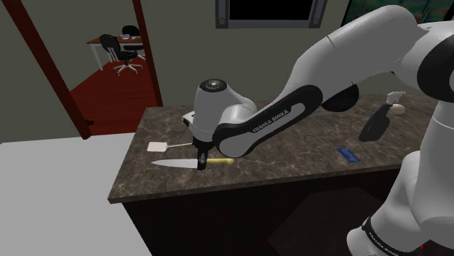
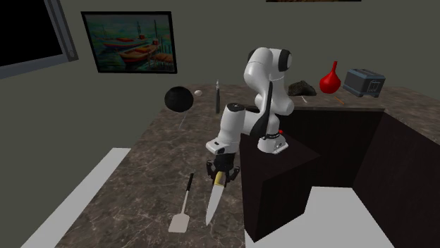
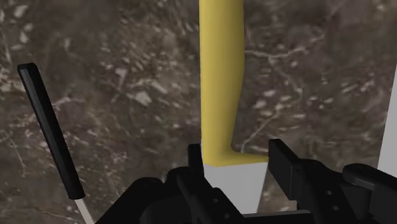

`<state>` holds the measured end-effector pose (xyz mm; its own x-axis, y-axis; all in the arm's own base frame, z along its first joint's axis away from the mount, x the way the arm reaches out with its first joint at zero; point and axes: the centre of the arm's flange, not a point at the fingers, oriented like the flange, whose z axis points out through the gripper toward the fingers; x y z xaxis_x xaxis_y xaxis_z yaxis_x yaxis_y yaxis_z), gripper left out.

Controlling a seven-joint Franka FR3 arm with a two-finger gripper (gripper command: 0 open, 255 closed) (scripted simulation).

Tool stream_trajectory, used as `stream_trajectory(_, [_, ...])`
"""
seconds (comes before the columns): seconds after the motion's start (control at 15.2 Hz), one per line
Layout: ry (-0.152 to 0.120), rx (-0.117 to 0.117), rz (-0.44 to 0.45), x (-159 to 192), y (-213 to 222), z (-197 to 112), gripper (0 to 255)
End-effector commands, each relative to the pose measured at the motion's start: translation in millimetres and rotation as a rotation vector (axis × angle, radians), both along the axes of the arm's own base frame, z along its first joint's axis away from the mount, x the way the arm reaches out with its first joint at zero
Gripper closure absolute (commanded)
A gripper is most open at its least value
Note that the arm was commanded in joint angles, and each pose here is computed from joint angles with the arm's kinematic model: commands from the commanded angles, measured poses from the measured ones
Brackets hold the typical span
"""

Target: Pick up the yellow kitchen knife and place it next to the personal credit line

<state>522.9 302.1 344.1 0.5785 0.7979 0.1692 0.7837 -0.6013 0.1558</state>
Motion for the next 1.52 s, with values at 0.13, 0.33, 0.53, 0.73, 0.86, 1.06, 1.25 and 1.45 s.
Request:
stream_trajectory(0.13, [0.001, -0.001, 0.0, 0, 0, 20, 255])
stream_trajectory(0.33, [0.001, -0.001, 0.0, 0, 0, 35, 255])
stream_trajectory(0.53, [0.001, -0.001, 0.0, 0, 0, 51, 255])
stream_trajectory(0.73, [0.001, -0.001, 0.0, 0, 0, 67, 255])
stream_trajectory(0.86, [0.001, -0.001, 0.0, -7, -11, 71, 255])
stream_trajectory(1.06, [0.001, -0.001, 0.0, -28, -44, 71, 255])
stream_trajectory(1.25, [0.001, -0.001, 0.0, -50, -78, 71, 255])
stream_trajectory(1.45, [0.001, -0.001, 0.0, -71, -111, 71, 255])
